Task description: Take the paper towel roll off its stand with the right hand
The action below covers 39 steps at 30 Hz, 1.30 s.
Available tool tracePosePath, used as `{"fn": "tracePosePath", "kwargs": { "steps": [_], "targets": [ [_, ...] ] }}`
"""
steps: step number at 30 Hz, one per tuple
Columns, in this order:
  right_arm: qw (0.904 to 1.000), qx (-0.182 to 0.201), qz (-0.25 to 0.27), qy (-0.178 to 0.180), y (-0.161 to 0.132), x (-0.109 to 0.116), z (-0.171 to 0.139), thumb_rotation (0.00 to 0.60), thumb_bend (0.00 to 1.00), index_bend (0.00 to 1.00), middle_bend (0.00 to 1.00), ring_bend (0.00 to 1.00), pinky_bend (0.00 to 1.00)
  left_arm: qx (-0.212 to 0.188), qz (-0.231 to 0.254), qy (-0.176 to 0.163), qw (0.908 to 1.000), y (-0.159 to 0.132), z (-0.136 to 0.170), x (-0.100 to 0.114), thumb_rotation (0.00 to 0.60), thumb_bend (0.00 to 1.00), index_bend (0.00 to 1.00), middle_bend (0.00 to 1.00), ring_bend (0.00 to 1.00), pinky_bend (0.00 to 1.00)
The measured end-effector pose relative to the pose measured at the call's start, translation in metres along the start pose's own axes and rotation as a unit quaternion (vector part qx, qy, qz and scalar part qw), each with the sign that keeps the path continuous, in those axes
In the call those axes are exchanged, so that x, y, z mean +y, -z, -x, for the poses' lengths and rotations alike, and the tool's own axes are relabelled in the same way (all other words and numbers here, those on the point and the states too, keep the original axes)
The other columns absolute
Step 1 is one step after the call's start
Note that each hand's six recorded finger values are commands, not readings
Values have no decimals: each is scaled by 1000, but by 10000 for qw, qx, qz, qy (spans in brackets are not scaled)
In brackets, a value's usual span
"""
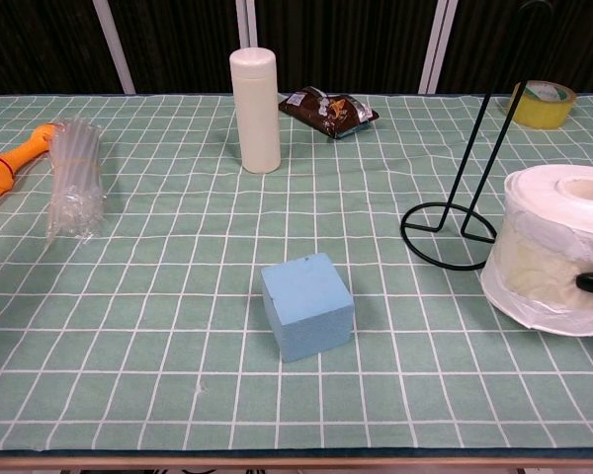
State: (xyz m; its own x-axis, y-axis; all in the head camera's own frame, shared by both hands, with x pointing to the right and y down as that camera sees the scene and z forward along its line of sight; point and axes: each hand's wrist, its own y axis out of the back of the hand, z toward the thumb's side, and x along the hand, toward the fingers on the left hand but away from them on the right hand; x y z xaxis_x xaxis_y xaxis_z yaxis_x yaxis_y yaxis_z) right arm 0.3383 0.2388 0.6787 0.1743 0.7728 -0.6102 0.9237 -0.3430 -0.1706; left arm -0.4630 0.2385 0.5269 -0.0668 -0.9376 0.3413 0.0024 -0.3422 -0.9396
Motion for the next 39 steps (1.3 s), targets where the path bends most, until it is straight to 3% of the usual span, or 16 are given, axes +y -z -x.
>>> {"fn": "tracePosePath", "kwargs": {
  "steps": [4, 13, 17, 21, 27, 31, 35, 39],
  "targets": [
    [9999, 52, -114, -62, -1, -1, 1, 600, 0, 6, 0, 0, 0, 14, 2, -1, 10000, 1, 0, 0, 600, 48, 141, 43, 0, 0],
    [9984, -4, -384, -404, -3, -3, -6, 600, 0, 0, 0, 0, 0, -12, -15, 21, 10000, -1, 0, -1, 600, 47, 141, 43, 0, 0],
    [9987, 78, -393, -319, -7, 7, -10, 600, 0, 0, 0, 0, 0, -10, -25, 29, 10000, -1, 0, -2, 600, 48, 141, 43, 0, 0],
    [9984, 341, -454, -14, -24, 35, -16, 600, 0, 0, 0, 0, 0, -10, -32, 43, 10000, -1, 0, -2, 600, 48, 141, 43, 0, 0],
    [9920, 652, -920, 573, -62, 100, -24, 600, 0, 0, 0, 0, 0, -26, -28, 58, 10000, -3, 1, -3, 600, 48, 141, 43, 0, 0],
    [9845, 767, -1375, 778, -87, 132, -31, 600, 0, 0, 0, 0, 0, -20, -48, 51, 10000, -3, 1, -3, 600, 48, 141, 43, 0, 0],
    [9715, 824, -2052, 860, -94, 138, -37, 600, 0, 0, 0, 0, 0, -7, -63, 47, 10000, -3, 1, -3, 600, 47, 141, 43, 0, 0],
    [9414, 892, -3098, 988, -99, 137, -46, 600, 0, 0, 0, 0, 0, 0, -50, 36, 10000, -3, 1, -3, 600, 48, 141, 43, 0, 0]
  ]
}}
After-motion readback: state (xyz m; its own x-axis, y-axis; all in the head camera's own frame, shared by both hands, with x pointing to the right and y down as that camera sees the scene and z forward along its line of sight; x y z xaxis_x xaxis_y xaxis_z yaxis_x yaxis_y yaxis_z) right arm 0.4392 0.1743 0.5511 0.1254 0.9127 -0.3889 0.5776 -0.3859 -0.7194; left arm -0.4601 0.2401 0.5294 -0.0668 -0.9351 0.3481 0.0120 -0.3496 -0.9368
